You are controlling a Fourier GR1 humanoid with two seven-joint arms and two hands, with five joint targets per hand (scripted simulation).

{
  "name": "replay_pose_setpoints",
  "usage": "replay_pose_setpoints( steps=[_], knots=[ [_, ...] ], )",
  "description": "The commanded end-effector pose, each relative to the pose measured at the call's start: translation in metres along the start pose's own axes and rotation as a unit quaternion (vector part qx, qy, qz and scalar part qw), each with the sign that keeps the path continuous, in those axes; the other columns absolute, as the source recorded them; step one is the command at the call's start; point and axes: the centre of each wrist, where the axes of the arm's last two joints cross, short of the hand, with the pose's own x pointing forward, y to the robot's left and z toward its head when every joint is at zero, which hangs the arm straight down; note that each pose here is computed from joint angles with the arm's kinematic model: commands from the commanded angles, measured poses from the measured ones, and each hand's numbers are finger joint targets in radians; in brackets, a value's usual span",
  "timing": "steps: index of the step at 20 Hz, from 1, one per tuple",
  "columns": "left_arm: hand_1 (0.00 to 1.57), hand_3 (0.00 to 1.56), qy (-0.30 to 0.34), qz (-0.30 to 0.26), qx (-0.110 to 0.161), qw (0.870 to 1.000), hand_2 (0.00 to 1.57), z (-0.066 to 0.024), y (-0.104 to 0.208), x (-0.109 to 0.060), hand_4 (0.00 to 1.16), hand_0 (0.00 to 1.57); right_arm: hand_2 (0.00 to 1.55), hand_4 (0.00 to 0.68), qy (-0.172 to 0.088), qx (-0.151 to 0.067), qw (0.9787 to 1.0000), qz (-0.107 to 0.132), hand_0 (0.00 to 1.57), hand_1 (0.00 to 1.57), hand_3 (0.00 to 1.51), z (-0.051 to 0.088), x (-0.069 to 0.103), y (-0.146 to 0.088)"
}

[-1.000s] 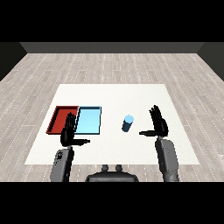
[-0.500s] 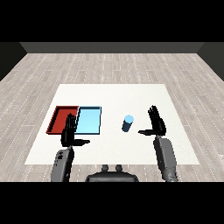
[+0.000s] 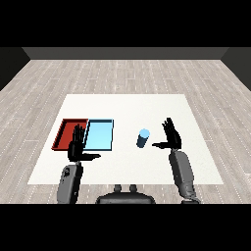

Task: Pick the blue can and put it in the blue box

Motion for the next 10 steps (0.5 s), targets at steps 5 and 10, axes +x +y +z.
replay_pose_setpoints(
  steps=[5, 10],
  knots=[
    [0.00, 0.00, 0.000, 0.005, 0.007, 1.000, 0.00, 0.0249, 0.005, 0.005, 0.00, 0.00, 0.00, 0.000, 0.031, -0.001, 0.9994, -0.017, 0.00, 0.00, 0.00, -0.010, -0.032, 0.029],
    [0.00, 0.00, -0.021, 0.010, 0.010, 1.000, 0.00, -0.0040, 0.002, -0.014, 0.00, 0.00, 0.00, 0.000, 0.041, -0.017, 0.9988, -0.022, 0.00, 0.00, 0.00, -0.009, -0.026, 0.035]
  ],
)
